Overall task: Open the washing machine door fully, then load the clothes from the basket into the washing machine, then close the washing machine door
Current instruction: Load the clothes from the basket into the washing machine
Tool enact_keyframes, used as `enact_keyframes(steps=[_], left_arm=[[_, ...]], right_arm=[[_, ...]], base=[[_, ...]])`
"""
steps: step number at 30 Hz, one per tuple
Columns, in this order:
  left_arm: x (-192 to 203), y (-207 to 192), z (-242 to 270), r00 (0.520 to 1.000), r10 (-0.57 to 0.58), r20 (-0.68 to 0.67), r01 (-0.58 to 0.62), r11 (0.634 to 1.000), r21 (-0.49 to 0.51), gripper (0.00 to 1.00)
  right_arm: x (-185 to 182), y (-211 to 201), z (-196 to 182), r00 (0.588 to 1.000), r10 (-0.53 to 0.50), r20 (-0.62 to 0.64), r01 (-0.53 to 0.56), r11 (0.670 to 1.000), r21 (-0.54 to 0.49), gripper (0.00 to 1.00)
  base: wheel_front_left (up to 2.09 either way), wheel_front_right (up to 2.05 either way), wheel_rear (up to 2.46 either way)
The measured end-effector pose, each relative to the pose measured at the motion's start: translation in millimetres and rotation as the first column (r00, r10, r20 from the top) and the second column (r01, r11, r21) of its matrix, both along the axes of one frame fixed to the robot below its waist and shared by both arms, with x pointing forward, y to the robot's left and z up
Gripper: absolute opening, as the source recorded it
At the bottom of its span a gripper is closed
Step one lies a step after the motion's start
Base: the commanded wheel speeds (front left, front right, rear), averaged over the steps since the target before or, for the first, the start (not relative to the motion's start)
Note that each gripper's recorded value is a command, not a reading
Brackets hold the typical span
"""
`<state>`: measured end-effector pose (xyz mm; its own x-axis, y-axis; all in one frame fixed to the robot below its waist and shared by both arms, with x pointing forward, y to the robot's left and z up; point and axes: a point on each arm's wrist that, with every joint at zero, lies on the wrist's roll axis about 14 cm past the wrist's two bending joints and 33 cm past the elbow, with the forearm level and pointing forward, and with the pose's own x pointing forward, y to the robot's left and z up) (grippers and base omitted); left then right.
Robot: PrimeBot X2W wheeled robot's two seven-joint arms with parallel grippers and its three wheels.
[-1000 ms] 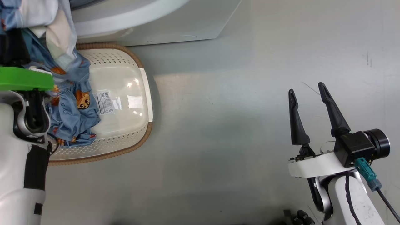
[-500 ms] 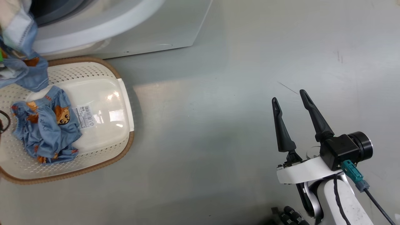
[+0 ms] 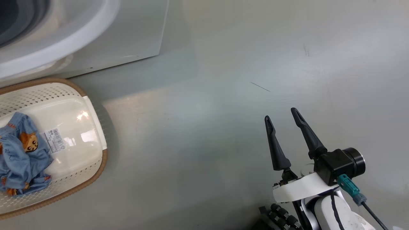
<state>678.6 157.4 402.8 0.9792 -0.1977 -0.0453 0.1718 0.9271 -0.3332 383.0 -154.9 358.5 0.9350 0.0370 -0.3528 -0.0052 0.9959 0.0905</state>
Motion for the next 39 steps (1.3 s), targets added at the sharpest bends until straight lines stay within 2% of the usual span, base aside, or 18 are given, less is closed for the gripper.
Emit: enact_keyframes(steps=[9,13,22,29,35,39], left_arm=[[42.3,-13.2,34.6,0.996,-0.019,0.086,0.018,1.000,0.018,0.00],[51.5,-20.3,26.4,0.997,-0.027,0.074,0.027,1.000,0.008,0.00],[55.6,-43.7,-21.1,0.995,-0.098,-0.017,0.099,0.992,0.073,0.00],[74.1,-35.8,0.3,0.993,-0.068,0.093,0.061,0.996,0.069,0.00],[89.7,-30.0,50.0,0.960,-0.013,0.280,0.014,1.000,0.001,0.00],[89.6,-32.5,35.1,0.969,-0.022,0.245,0.019,1.000,0.013,0.00]], right_arm=[[-28.8,-15.0,-3.9,0.996,-0.070,-0.061,0.069,0.997,-0.024,1.00],[-33.0,-17.6,-6.9,0.993,-0.088,-0.079,0.086,0.996,-0.024,1.00],[-30.7,-19.5,-15.0,0.990,-0.101,-0.102,0.098,0.995,-0.034,1.00],[-31.5,-17.0,-24.1,0.987,-0.096,-0.129,0.092,0.995,-0.031,1.00],[-31.6,-13.5,-28.3,0.985,-0.093,-0.142,0.092,0.996,-0.017,1.00],[-32.0,-12.9,-29.9,0.984,-0.098,-0.148,0.098,0.995,-0.010,1.00]], base=[[0.00,0.00,0.00],[0.00,0.00,0.00],[0.00,0.00,0.00],[0.00,0.00,0.00],[0.00,0.00,0.00],[0.00,0.00,0.00]])
